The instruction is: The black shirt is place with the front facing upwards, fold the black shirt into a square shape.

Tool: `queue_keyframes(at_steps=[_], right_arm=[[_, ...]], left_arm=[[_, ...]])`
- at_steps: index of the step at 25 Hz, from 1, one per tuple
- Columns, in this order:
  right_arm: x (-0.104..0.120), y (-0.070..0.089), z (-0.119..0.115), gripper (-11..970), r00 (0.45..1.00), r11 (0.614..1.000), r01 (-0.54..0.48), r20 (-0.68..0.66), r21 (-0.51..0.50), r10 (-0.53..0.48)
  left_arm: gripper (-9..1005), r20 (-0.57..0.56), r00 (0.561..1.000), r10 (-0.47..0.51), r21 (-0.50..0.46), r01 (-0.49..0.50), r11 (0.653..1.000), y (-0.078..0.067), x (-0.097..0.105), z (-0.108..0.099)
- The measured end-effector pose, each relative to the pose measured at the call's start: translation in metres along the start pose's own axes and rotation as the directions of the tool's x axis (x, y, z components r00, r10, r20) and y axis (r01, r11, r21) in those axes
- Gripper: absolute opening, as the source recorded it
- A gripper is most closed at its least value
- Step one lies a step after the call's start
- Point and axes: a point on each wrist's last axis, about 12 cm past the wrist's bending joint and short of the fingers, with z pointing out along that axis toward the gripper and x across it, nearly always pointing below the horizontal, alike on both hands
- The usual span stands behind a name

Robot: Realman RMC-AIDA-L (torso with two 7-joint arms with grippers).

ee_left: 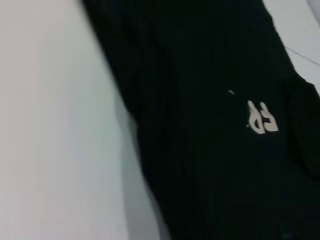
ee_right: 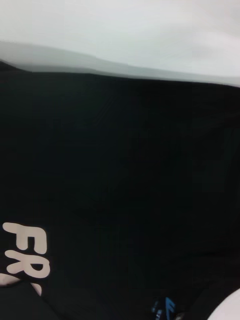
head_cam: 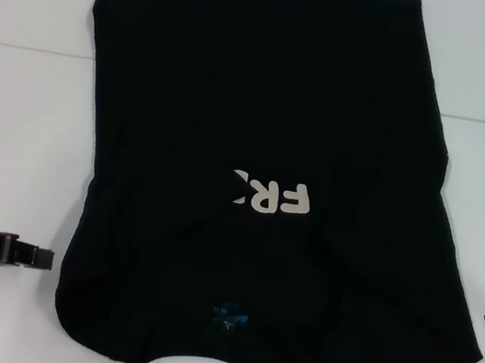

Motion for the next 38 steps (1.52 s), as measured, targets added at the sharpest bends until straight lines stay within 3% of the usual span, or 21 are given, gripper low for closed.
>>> queue_keyframes(at_steps=[7, 13, 17, 19, 22, 29, 31, 32, 36, 38], right_arm=[[0.002, -0.004, 0.000, 944, 1.000, 1.000, 0.005, 0.005, 0.010, -0.005], [0.002, -0.007, -0.003, 944, 1.000, 1.000, 0.012, 0.020, 0.024, -0.013], [0.004, -0.011, -0.006, 944, 0.999, 1.000, 0.003, 0.037, 0.021, -0.003], [0.004, -0.013, -0.008, 945, 0.999, 1.000, 0.000, 0.052, 0.018, -0.001], [0.006, -0.016, -0.010, 945, 0.998, 1.000, -0.006, 0.070, 0.010, 0.005], [0.011, -0.022, -0.012, 944, 0.993, 1.000, -0.019, 0.118, -0.014, 0.021], [0.012, -0.025, -0.012, 944, 0.990, 0.999, -0.030, 0.135, -0.020, 0.032], [0.013, -0.026, -0.013, 944, 0.989, 0.999, -0.034, 0.146, -0.025, 0.037], [0.016, -0.032, -0.016, 944, 0.978, 0.997, -0.051, 0.200, -0.054, 0.060], [0.018, -0.036, -0.018, 944, 0.966, 0.996, -0.061, 0.247, -0.071, 0.077]], left_arm=[[120, 0.009, 0.995, 0.099, 0.019, -0.099, 0.995, -0.004, -0.011, -0.003], [190, 0.119, 0.988, 0.101, 0.168, -0.120, 0.978, -0.006, -0.030, -0.004], [342, 0.291, 0.944, 0.157, 0.295, -0.245, 0.924, -0.010, -0.039, -0.025], [402, 0.382, 0.899, 0.213, 0.317, -0.344, 0.884, -0.013, -0.038, -0.036], [468, 0.437, 0.864, 0.250, 0.309, -0.405, 0.861, -0.013, -0.036, -0.042], [623, 0.330, 0.871, 0.364, 0.206, -0.443, 0.873, -0.011, -0.047, -0.039], [774, 0.286, 0.864, 0.414, 0.161, -0.469, 0.868, -0.015, -0.053, -0.043], [850, 0.255, 0.862, 0.438, 0.142, -0.481, 0.865, -0.018, -0.057, -0.045], [871, 0.049, 0.867, 0.495, 0.029, -0.497, 0.867, -0.036, -0.075, -0.041], [876, -0.044, 0.852, 0.521, -0.030, -0.523, 0.852, -0.050, -0.083, -0.035]])
